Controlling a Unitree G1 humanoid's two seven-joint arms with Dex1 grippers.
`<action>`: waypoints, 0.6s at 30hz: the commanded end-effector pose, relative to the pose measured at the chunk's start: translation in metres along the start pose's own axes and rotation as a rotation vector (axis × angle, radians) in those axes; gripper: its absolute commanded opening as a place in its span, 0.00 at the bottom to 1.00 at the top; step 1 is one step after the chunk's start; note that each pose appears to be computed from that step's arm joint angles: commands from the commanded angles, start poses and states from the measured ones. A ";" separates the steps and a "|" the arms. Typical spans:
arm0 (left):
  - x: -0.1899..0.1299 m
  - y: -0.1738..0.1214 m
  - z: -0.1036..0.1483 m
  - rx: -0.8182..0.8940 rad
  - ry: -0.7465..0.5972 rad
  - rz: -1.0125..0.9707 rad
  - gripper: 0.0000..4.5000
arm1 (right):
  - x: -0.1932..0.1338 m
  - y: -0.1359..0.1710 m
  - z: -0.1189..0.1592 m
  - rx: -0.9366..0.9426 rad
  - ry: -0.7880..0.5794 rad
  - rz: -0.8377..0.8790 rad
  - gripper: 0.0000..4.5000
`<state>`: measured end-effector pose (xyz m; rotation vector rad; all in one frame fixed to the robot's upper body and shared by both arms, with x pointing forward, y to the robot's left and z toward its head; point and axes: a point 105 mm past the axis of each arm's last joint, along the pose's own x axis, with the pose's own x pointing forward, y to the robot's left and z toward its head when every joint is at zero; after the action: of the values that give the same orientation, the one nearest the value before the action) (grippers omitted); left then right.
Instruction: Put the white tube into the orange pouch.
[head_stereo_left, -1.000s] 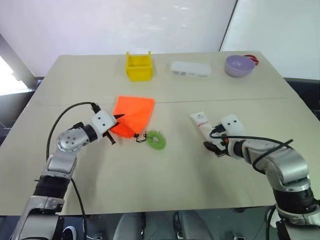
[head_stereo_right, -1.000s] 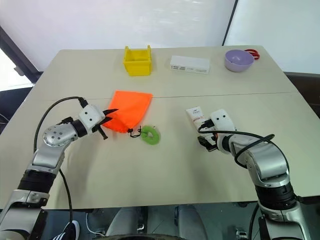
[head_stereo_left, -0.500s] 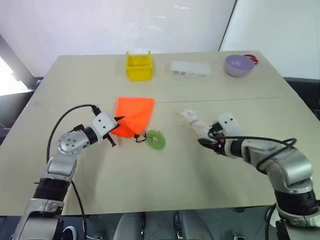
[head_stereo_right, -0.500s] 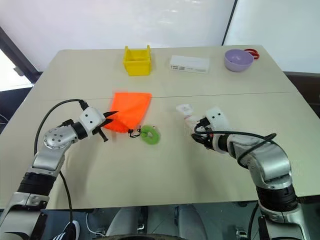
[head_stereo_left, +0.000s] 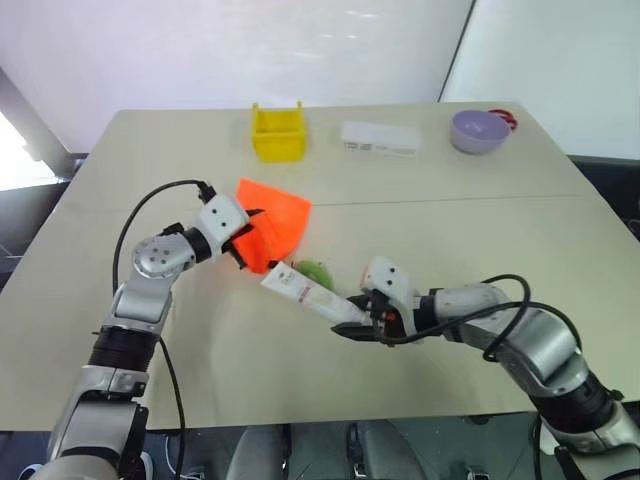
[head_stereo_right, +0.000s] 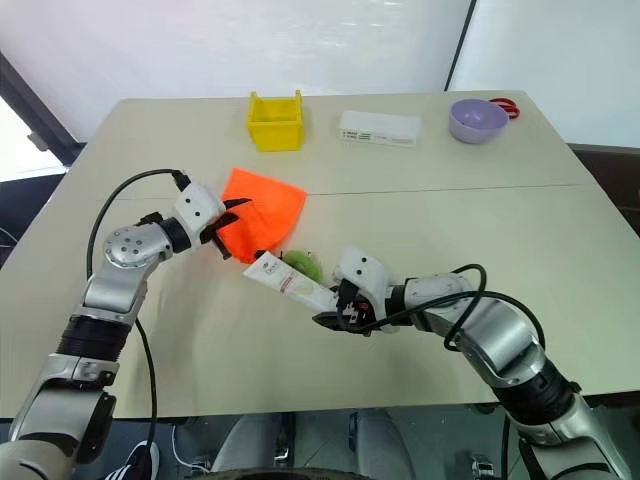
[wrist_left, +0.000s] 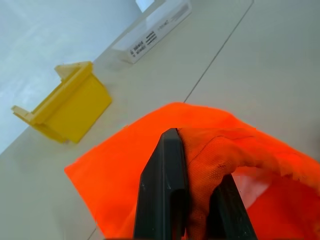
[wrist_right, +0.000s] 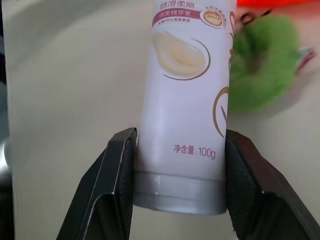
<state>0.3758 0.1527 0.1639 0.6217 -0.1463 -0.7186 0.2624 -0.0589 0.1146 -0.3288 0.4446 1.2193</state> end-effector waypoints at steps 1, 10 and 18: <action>-0.003 0.002 0.005 0.031 -0.009 -0.016 0.00 | 0.018 0.003 0.019 -0.095 -0.049 0.037 0.40; -0.012 -0.008 0.001 0.031 0.003 -0.038 0.00 | 0.045 -0.026 0.033 -0.030 -0.064 -0.117 0.40; -0.020 -0.025 0.000 0.007 0.010 -0.081 0.00 | 0.044 -0.045 0.042 0.115 -0.068 -0.267 0.40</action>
<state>0.3483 0.1527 0.1416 0.6489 -0.0790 -0.7983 0.3181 -0.0158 0.1113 -0.2443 0.4552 0.9715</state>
